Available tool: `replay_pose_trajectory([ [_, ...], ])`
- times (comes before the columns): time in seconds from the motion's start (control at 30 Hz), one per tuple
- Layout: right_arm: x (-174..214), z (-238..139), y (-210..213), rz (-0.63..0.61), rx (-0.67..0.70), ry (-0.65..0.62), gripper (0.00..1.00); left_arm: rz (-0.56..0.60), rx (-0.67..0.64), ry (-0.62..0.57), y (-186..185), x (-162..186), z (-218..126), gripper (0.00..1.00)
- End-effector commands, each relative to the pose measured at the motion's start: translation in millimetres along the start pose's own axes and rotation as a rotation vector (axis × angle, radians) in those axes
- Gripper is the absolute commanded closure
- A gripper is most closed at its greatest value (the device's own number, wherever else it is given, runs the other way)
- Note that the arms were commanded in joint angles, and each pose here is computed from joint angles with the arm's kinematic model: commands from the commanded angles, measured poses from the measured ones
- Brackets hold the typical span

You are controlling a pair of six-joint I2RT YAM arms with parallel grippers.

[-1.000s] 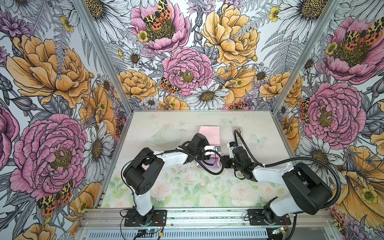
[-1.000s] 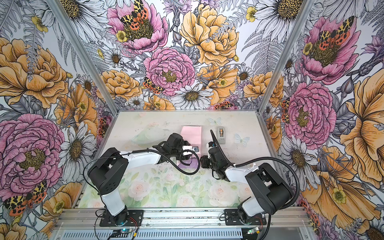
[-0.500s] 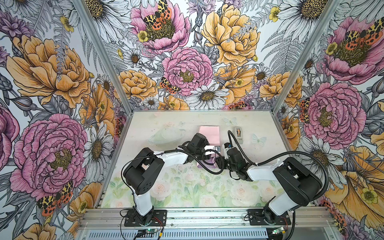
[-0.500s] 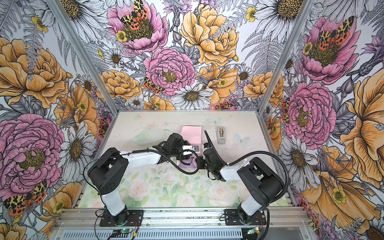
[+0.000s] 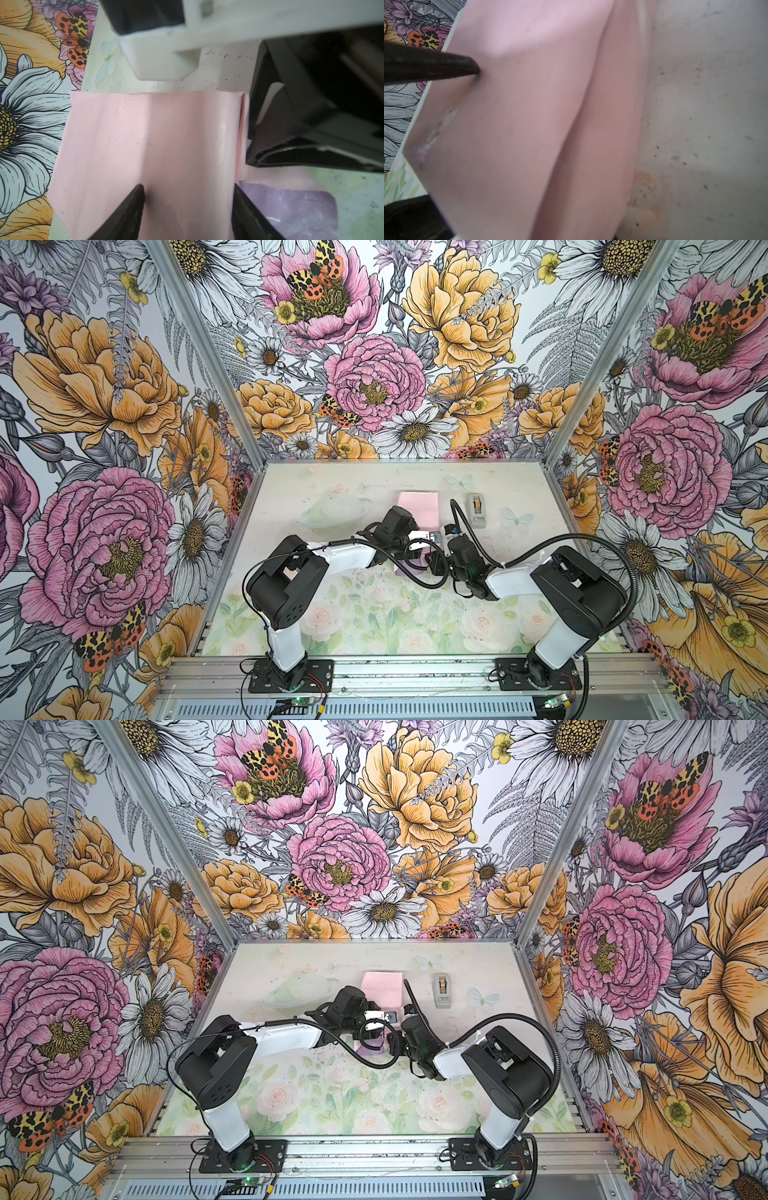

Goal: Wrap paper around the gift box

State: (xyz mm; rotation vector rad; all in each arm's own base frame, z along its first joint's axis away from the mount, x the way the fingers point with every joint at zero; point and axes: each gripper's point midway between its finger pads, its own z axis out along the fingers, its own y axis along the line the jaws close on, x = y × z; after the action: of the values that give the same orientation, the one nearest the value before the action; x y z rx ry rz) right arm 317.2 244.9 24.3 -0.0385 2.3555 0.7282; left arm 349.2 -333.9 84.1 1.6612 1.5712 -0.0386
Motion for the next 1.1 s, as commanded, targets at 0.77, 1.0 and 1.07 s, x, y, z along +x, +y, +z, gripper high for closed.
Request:
replay_pose_trajectory([
  [0.77, 8, 5, 21, -0.03, -0.064, 0.018, 0.87, -0.063, 0.034, -0.041, -6, 0, 3, 0.37],
  [1.0, 38, 4, 15, -0.012, -0.076, 0.108, 0.92, -0.071, 0.035, -0.04, -5, 2, 4, 0.38],
  [1.07, 46, -1, 17, -0.011, -0.086, 0.126, 0.93, -0.073, 0.033, -0.038, -4, 3, 3, 0.38],
])
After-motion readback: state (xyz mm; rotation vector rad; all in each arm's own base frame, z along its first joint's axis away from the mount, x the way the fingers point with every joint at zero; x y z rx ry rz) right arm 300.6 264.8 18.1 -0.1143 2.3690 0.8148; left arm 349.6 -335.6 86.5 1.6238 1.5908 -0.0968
